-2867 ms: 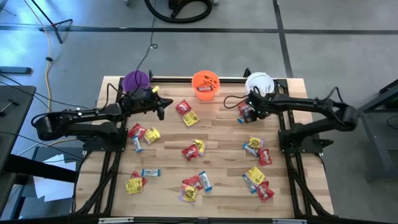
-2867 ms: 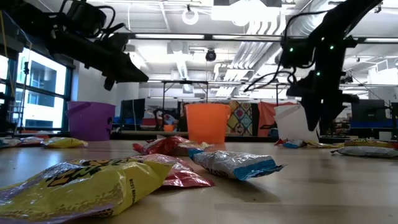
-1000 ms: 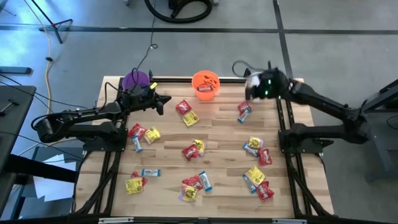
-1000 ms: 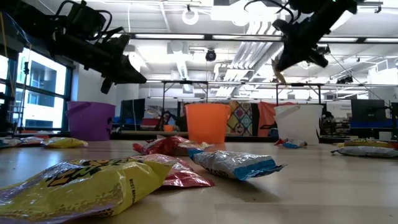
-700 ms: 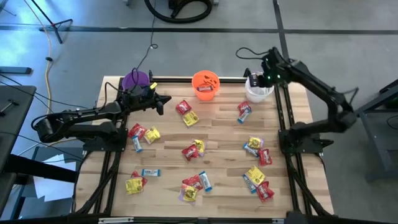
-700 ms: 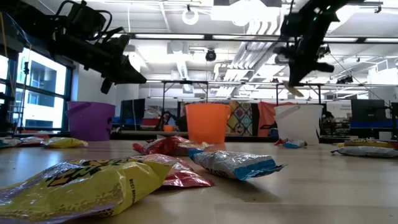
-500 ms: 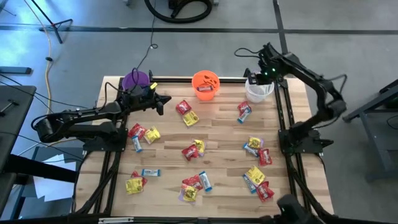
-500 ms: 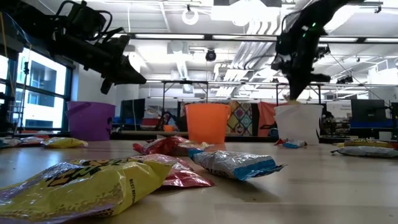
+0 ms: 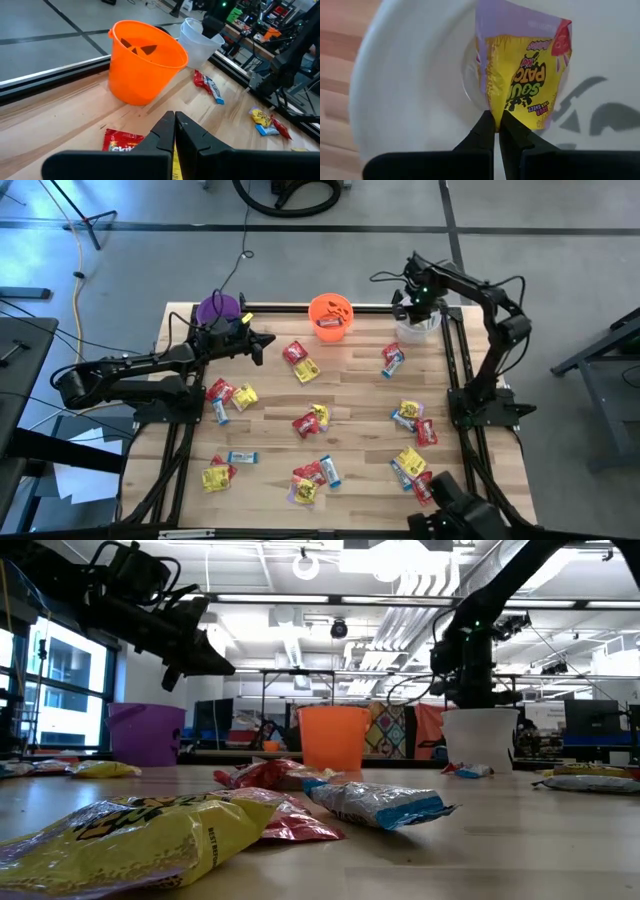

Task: Organize candy in baskets
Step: Put the yellow candy into the white bucket, then put the red candy into the violet bucket

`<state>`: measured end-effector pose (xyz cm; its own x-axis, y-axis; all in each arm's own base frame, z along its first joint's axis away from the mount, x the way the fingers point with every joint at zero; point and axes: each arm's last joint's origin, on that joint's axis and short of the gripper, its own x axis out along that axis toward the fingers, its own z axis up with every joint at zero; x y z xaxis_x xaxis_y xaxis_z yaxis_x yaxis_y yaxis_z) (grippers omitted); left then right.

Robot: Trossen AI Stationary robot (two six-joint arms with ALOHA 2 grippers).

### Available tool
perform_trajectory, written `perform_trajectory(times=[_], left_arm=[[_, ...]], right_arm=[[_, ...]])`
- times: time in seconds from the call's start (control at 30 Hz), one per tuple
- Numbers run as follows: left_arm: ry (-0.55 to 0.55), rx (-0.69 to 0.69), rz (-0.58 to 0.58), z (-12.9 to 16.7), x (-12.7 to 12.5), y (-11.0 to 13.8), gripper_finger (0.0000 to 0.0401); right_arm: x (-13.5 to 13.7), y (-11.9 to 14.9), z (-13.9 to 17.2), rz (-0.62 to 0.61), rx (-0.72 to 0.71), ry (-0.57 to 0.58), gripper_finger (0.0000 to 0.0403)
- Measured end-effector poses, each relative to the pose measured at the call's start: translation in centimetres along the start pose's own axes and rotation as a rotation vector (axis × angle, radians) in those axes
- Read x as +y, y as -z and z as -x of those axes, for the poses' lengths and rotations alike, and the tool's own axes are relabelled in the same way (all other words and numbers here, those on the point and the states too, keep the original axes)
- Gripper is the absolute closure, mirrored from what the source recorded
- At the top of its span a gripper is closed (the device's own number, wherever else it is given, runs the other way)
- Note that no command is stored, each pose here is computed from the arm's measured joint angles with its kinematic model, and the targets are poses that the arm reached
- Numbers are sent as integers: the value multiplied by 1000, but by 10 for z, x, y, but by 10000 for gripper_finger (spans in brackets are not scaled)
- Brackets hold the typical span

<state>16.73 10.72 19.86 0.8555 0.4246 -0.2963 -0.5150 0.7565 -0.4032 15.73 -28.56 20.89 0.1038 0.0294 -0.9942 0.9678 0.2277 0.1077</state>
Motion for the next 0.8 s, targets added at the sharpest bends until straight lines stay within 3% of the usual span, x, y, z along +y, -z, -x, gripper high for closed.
perform_trajectory(times=[0.23,0.57,0.8], left_arm=[[5,2,-1,0,0,0,401],[29,72,-10,0,1,6,401],[51,95,-22,0,1,7,401]], right_arm=[[0,-2,-8,-5,27,8,391],[0,0,-9,-26,59,18,298],[2,12,15,12,13,3,278]])
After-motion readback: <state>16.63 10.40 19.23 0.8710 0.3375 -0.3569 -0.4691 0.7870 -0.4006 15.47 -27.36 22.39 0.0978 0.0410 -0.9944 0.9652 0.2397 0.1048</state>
